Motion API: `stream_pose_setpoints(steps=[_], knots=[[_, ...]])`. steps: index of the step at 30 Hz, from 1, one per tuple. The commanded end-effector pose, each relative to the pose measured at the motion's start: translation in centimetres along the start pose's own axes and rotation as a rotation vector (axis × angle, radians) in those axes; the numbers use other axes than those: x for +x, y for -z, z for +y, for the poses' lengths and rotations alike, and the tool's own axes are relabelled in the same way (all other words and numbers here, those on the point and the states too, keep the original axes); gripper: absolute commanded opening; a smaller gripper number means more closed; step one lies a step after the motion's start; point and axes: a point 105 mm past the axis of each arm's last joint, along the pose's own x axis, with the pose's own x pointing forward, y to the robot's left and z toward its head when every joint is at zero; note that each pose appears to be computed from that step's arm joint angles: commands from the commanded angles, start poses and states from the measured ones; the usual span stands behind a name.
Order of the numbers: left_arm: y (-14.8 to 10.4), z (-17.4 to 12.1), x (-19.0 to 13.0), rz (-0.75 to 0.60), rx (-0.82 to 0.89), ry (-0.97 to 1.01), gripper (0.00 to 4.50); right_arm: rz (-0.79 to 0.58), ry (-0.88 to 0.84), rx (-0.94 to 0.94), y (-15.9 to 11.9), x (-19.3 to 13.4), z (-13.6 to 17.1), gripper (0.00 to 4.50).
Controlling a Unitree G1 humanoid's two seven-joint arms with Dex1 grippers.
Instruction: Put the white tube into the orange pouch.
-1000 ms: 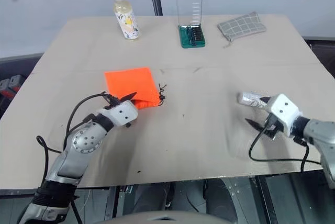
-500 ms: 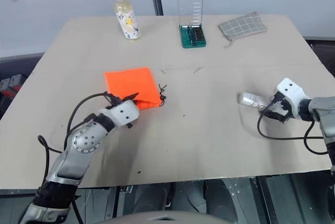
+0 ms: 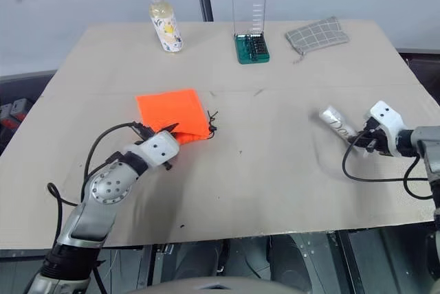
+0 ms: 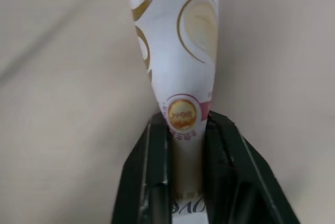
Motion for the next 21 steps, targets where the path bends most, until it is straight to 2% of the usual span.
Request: stream_pose_setpoints(steps=[1, 5, 10, 17, 21], knots=[[-2.4, 0.9, 0.4, -0.08, -0.104, -0.019, 0.0, -0.091, -0.141, -0.062, -3.4, 0.5, 3.7, 0.88], [-3.7, 1.0, 1.4, -0.113, -0.224, -0.022, 0.0, -0.175, -0.263, -0.092, -7.2, 1.8, 8.8, 0.88], [-5.8, 0.4, 2.4, -0.17, -0.305, 0.012, 0.0, -0.115, -0.408, -0.094, -9.1, 4.3, 15.0, 0.88], [-8.2, -0.4, 2.1, -0.236, -0.392, 0.098, 0.0, -0.093, -0.419, -0.072, -11.6, 7.5, 17.1, 0.88], [-9.3, -0.3, 1.4, -0.267, -0.434, 0.13, 0.0, -0.049, -0.438, -0.142, -12.0, 8.7, 18.4, 0.88]])
